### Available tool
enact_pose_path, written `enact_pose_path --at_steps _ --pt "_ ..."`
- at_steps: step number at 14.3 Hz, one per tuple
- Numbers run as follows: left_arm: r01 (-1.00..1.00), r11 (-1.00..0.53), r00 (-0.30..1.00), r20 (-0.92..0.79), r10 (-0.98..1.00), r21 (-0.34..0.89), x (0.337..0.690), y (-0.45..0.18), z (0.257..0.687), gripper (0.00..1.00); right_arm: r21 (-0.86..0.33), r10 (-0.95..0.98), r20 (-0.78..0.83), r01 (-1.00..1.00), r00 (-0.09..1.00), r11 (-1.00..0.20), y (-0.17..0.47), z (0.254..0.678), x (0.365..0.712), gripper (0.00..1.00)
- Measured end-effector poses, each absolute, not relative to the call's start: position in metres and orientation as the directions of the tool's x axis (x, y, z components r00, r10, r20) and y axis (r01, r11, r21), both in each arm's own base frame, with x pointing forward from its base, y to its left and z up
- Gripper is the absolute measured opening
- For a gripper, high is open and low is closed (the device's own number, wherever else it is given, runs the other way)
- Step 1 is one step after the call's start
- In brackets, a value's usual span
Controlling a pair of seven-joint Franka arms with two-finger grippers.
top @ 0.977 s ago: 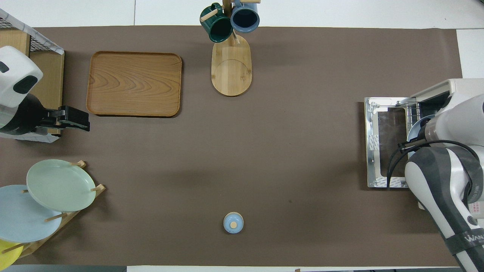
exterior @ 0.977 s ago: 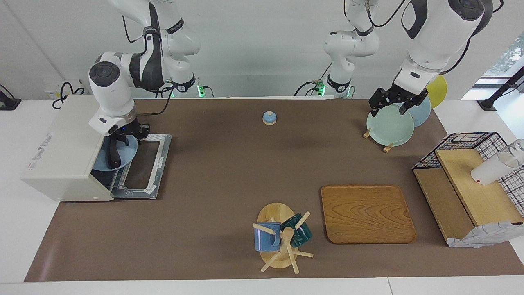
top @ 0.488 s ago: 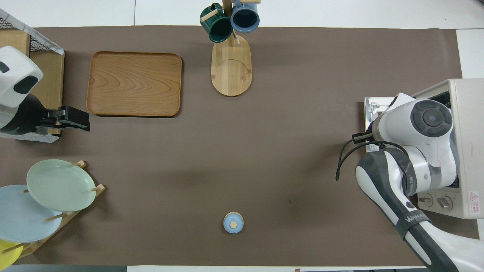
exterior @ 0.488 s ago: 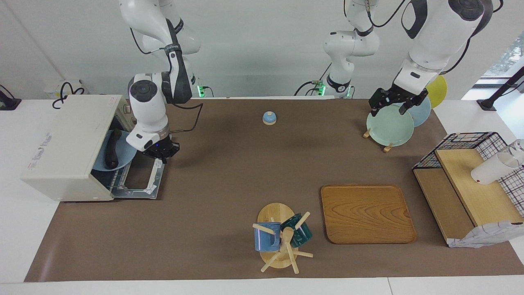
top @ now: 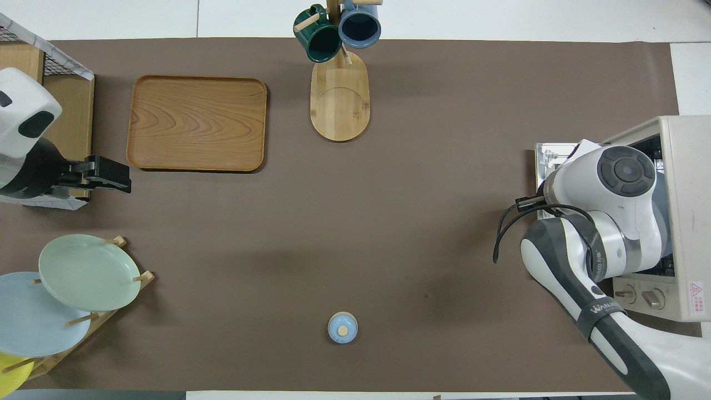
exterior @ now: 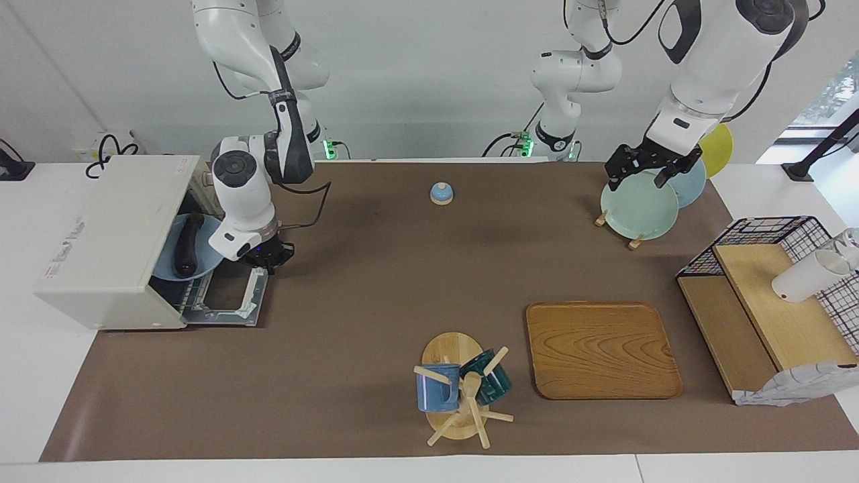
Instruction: Put eggplant into oven
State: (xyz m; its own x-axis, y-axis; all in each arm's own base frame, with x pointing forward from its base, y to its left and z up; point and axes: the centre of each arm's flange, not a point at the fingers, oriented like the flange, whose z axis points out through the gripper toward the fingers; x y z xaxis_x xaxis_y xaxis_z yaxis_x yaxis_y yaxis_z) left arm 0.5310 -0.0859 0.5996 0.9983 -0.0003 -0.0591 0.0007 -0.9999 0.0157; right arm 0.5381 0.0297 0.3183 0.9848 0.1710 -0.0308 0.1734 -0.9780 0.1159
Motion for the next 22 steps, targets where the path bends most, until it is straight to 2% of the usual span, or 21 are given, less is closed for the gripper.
enact_pose_path --at_steps 22 --pt "0.002 -1.0 0.998 -0.059 0.001 0.016 0.531 -0.086 0.6 1.0 0.113 0.148 -0.052 0.153 0.988 -0.982 0.036 0.303 0.538 0.04"
